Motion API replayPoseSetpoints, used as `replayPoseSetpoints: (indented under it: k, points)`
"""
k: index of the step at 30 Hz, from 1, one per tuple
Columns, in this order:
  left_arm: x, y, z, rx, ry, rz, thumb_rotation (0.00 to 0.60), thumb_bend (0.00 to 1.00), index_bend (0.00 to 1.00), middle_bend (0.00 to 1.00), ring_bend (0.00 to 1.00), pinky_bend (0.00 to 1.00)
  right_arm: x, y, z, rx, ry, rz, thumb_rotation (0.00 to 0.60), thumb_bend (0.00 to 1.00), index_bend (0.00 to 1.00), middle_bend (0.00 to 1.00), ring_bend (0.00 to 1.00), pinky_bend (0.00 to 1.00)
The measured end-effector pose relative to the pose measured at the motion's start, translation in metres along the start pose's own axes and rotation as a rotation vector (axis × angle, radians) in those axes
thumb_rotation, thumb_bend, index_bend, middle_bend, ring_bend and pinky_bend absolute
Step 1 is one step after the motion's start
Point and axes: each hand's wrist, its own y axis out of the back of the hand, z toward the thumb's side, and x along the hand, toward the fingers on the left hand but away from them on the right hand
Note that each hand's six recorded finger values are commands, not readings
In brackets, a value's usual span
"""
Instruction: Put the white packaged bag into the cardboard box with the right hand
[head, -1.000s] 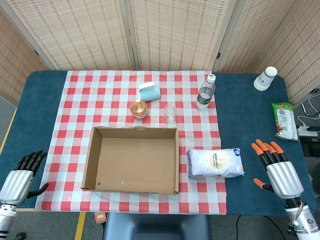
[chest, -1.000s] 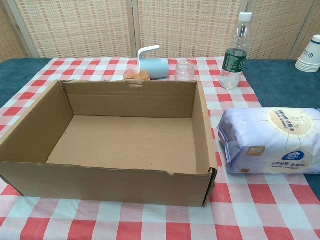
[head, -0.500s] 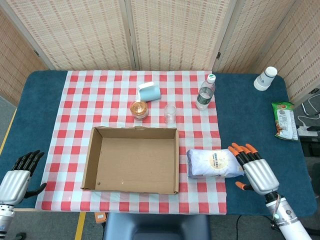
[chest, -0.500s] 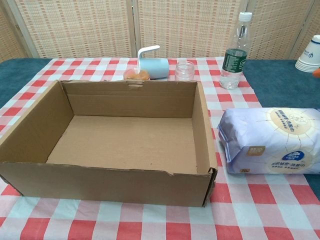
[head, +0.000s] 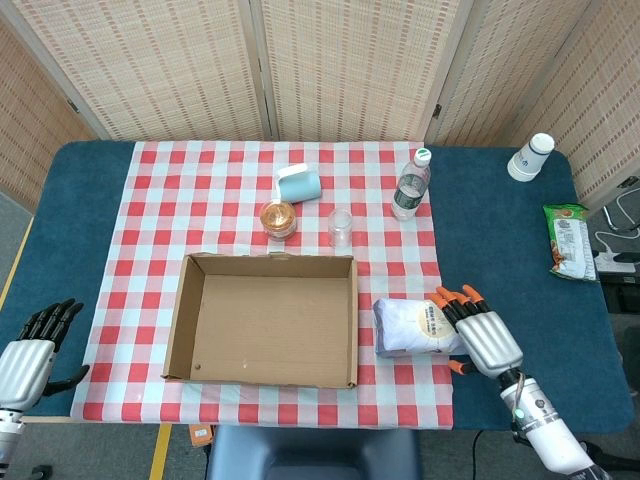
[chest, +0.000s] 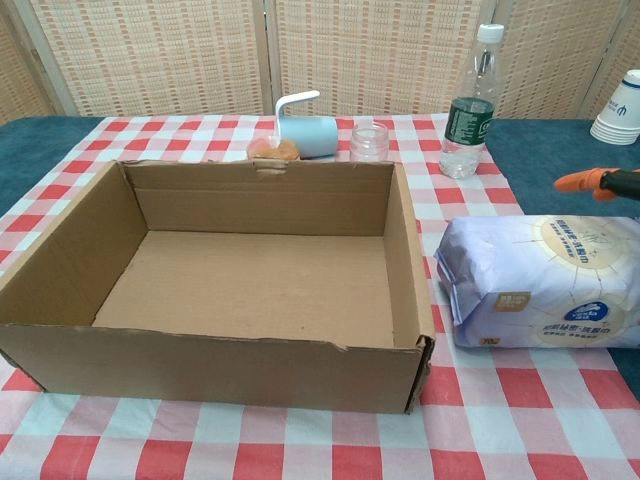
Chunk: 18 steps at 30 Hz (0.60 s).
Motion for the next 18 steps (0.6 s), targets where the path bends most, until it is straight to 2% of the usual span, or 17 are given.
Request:
replayPoseSetpoints:
  k: [18]
  points:
    - [0.002, 0.001, -0.005, -0.010, 0.011, 0.004, 0.600, 0.24, 0.00, 0.00, 0.00, 0.10, -0.034, -0.012, 0.011, 0.000, 0.021, 0.051, 0.600, 0.00, 0.00, 0.00, 0.00, 0.00]
